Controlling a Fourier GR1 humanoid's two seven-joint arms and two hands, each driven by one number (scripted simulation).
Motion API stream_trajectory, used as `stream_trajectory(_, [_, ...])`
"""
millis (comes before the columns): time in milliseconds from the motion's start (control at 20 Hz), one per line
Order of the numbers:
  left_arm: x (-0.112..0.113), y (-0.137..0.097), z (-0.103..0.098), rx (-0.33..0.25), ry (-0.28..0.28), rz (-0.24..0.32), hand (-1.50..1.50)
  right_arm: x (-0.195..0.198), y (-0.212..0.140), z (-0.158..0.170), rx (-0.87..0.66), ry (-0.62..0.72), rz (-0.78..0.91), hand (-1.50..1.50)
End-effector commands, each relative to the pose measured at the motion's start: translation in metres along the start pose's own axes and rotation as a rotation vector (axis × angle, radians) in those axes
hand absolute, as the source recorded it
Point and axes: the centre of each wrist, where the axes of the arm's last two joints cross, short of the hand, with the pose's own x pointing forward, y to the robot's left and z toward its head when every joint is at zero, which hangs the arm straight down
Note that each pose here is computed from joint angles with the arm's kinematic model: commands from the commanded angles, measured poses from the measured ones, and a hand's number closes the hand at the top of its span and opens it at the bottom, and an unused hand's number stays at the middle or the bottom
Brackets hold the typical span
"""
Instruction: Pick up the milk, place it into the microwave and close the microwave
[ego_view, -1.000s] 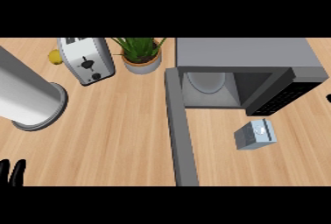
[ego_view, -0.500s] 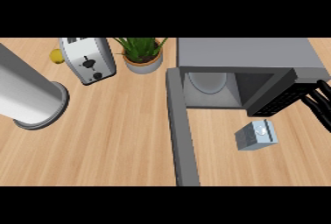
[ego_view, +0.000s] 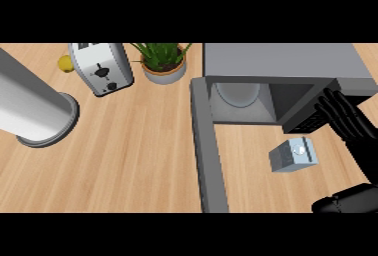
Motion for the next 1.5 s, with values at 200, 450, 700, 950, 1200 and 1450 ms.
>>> stream_trajectory(200, [-0.001, 0.010, 0.013, 0.004, -0.012, 0.004, -1.50, -0.044, 0.007, -0.030, -0.002, 0.052, 0.069, -1.50])
stream_trajectory(450, [0.009, 0.009, 0.015, -0.003, -0.013, 0.004, -1.50, -0.079, -0.025, -0.031, -0.077, 0.083, 0.108, -1.50])
stream_trajectory(700, [0.012, 0.026, 0.028, 0.000, -0.006, 0.006, -1.50, -0.104, -0.024, -0.019, -0.053, 0.101, 0.124, -1.50])
stream_trajectory(950, [0.004, 0.036, 0.026, 0.000, -0.016, 0.010, -1.50, -0.130, -0.027, -0.021, 0.004, 0.104, 0.096, -1.50])
stream_trajectory(1200, [0.019, 0.027, 0.029, 0.004, -0.010, -0.004, -1.50, -0.156, -0.013, 0.004, 0.046, 0.124, 0.073, -1.50])
stream_trajectory(1450, [0.019, 0.028, 0.033, 0.005, -0.017, -0.003, -1.50, -0.171, -0.019, -0.008, 0.055, 0.154, 0.106, -1.50])
